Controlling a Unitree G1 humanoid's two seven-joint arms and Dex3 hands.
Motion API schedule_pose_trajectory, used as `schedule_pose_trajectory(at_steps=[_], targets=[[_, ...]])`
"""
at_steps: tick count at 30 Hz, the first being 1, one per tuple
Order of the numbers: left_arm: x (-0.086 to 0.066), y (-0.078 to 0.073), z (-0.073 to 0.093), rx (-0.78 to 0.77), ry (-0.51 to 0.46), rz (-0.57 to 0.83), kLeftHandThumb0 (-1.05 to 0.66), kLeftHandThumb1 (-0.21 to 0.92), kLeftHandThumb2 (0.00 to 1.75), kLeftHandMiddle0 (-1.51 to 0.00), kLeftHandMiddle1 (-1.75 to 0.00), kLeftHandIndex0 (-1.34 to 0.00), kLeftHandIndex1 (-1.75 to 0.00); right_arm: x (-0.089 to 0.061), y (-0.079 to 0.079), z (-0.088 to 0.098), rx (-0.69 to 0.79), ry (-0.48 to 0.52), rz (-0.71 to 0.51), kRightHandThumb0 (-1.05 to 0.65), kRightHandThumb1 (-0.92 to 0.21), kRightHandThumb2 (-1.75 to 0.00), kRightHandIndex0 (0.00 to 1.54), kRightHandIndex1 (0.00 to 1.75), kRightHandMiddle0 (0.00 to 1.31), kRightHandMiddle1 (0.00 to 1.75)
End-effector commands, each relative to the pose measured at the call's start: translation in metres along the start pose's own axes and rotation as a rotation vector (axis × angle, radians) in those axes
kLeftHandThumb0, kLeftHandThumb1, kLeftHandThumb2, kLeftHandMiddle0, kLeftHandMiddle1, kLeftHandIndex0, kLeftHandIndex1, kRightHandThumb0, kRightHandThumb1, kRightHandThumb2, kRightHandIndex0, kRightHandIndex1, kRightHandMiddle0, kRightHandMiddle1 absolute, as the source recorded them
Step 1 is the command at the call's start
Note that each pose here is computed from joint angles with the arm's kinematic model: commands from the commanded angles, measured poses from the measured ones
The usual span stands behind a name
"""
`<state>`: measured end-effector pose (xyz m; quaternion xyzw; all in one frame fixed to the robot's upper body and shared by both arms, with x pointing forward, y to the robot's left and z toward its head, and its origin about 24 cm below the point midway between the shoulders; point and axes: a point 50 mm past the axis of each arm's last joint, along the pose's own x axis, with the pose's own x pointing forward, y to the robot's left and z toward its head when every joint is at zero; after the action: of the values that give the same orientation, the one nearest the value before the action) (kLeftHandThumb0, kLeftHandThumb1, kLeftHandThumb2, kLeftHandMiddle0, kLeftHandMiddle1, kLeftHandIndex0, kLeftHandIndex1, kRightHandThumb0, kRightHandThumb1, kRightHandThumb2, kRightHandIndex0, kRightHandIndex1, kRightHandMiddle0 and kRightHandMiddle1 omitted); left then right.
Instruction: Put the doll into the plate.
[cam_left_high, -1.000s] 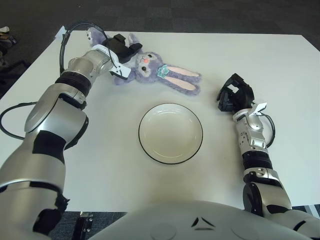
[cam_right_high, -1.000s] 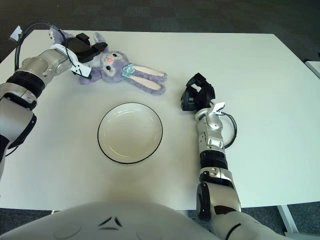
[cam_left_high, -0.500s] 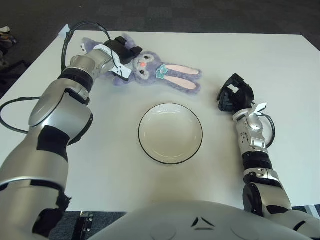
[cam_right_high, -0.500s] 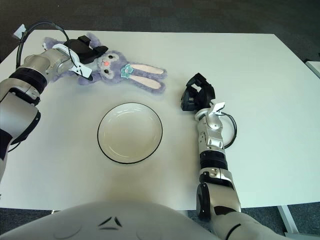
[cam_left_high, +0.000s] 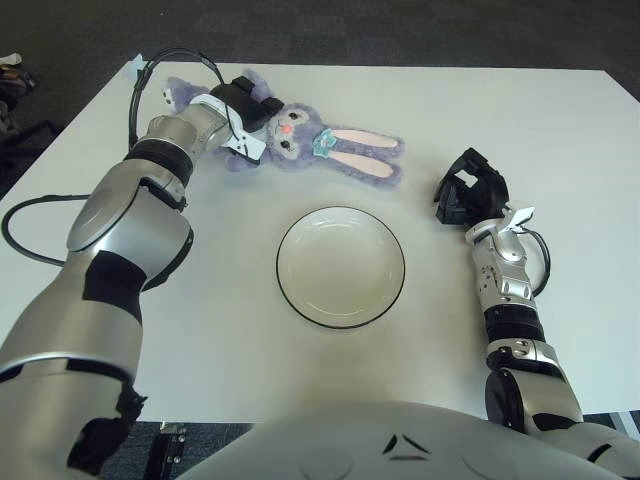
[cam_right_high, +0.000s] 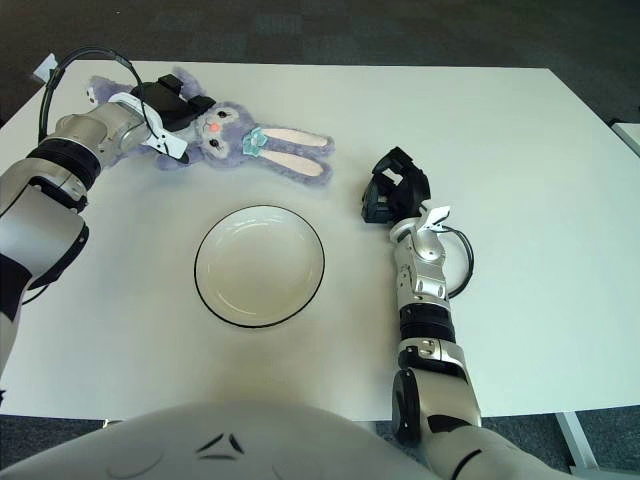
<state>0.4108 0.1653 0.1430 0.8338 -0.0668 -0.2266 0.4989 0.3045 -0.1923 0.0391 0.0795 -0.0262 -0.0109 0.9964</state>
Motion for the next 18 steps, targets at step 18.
schedule_pose_trajectory(at_steps=[18], targets=[[0.002,-0.045,0.02,-0.037,0.009,-0.144,-1.05,0.91,0.23,-0.46,-1.75,0.0,-0.66,-0.035,-0.006,-0.052,0.06,0.253,-0.044,-0.01,0.01,-1.68,0.88,1.7,0.62,1.75]])
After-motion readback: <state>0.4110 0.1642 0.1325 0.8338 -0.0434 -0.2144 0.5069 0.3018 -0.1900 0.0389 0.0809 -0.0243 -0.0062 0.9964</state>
